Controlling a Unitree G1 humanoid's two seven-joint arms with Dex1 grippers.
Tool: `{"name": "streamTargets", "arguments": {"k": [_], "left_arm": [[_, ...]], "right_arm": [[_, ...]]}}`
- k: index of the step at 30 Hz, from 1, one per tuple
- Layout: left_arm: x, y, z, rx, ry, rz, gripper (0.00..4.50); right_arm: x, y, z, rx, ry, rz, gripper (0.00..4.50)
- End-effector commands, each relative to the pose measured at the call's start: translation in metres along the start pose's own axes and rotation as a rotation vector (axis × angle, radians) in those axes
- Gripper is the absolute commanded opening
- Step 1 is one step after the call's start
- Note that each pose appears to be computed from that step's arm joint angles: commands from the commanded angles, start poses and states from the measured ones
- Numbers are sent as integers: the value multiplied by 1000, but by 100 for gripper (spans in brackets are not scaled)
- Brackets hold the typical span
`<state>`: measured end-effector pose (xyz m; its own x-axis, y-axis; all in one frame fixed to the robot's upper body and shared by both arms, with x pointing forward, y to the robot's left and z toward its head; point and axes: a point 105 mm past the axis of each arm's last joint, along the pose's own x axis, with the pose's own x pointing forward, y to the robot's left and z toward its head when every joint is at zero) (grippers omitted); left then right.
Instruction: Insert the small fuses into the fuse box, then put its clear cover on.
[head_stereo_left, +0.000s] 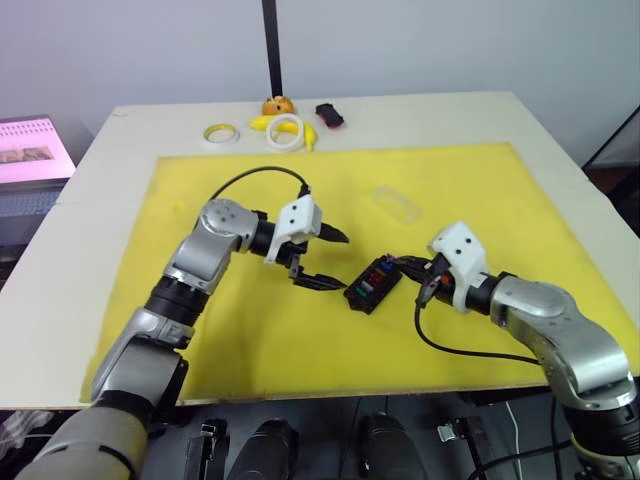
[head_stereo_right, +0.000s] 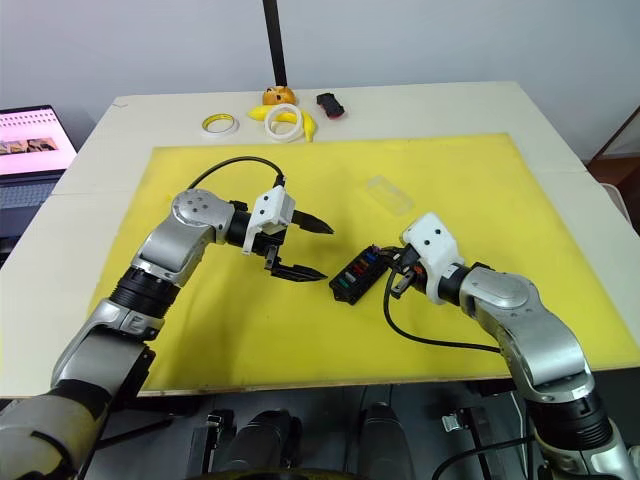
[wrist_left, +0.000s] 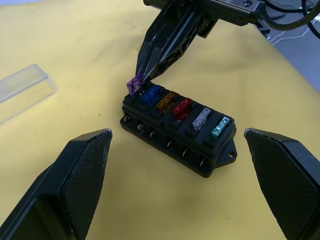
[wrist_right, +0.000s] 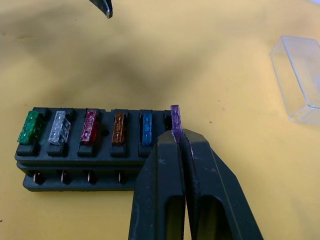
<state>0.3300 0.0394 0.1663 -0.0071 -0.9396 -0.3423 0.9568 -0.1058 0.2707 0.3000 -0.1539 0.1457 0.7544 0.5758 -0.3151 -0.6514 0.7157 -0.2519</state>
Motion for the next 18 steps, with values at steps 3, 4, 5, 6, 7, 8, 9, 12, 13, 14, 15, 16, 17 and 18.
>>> {"name": "streamTargets", "arguments": {"k": [3,4,5,6,7,8,9,12,13,14,15,16,17,18], "left_arm": [[-4,3,11,45,-13,16,447],[-4,3,11,45,-14,15,447],[-4,3,11,45,-14,16,447],[-4,3,11,44,-15,16,447],[-4,3,11,44,-15,16,447],[-4,3,11,44,-15,16,447],[-4,3,11,44,-15,16,447],[-4,3,11,44,-14,19,447],[-4,3,11,44,-14,20,447],[-4,3,11,43,-13,21,447],[-5,3,11,43,-13,21,447],[-5,4,11,43,-13,21,447],[-5,4,11,43,-13,21,447],[-5,4,11,43,-13,21,447]], "right_arm": [[0,-3,9,-35,-18,-2,0],[0,-3,8,-36,-13,1,0],[0,-3,8,-38,-8,4,0],[1,-3,7,-39,-5,6,0],[1,-3,7,-40,0,10,0],[1,-2,6,-41,4,14,0],[2,-2,5,-43,7,19,0],[2,0,5,-54,13,36,0],[2,1,5,-63,15,43,0],[2,1,5,-66,17,46,0],[2,1,5,-68,18,48,0],[3,1,6,-69,18,48,0],[3,0,6,-71,18,48,0],[3,0,7,-73,18,49,0]]}}
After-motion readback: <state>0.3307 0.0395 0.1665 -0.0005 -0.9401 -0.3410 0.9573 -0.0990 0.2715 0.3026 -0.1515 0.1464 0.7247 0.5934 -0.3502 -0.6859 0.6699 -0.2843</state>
